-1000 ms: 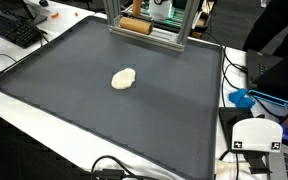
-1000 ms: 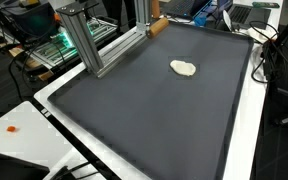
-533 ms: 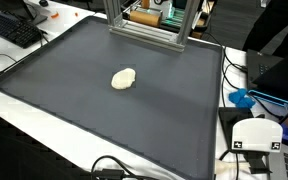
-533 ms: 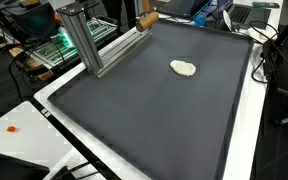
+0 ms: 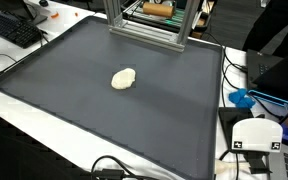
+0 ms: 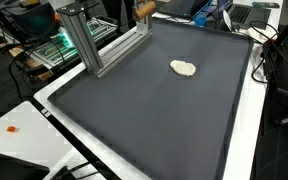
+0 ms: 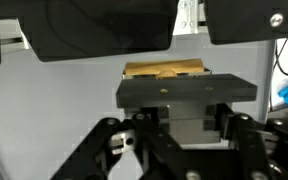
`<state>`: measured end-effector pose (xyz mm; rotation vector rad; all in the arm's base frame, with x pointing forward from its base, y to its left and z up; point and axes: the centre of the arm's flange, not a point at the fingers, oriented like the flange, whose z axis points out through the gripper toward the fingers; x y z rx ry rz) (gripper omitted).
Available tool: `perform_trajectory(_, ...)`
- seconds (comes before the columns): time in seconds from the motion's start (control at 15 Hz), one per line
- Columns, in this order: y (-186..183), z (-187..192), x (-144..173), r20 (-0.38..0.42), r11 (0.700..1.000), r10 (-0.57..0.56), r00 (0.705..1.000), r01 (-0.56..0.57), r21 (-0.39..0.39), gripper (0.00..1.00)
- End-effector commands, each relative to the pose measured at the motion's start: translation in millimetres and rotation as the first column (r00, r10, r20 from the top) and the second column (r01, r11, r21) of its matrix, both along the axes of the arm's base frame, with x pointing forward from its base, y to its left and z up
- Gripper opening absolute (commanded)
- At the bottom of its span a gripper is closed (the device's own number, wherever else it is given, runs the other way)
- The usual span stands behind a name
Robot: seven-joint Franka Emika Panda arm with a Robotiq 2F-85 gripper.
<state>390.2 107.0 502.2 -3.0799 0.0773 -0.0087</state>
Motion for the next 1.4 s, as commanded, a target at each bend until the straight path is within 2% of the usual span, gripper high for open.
perform_trajectory(0.0,9,5,-22,0.007,1.0,-0.003,1.0,0.003,0.019,0.35)
perform_trajectory(0.93,17,11,-55,-0.032,0.999,0.043,0.999,-0.043,-0.005,0.35)
perform_trajectory(1.33,22,-10,-68,-0.034,0.998,0.049,0.998,-0.048,0.03,0.35)
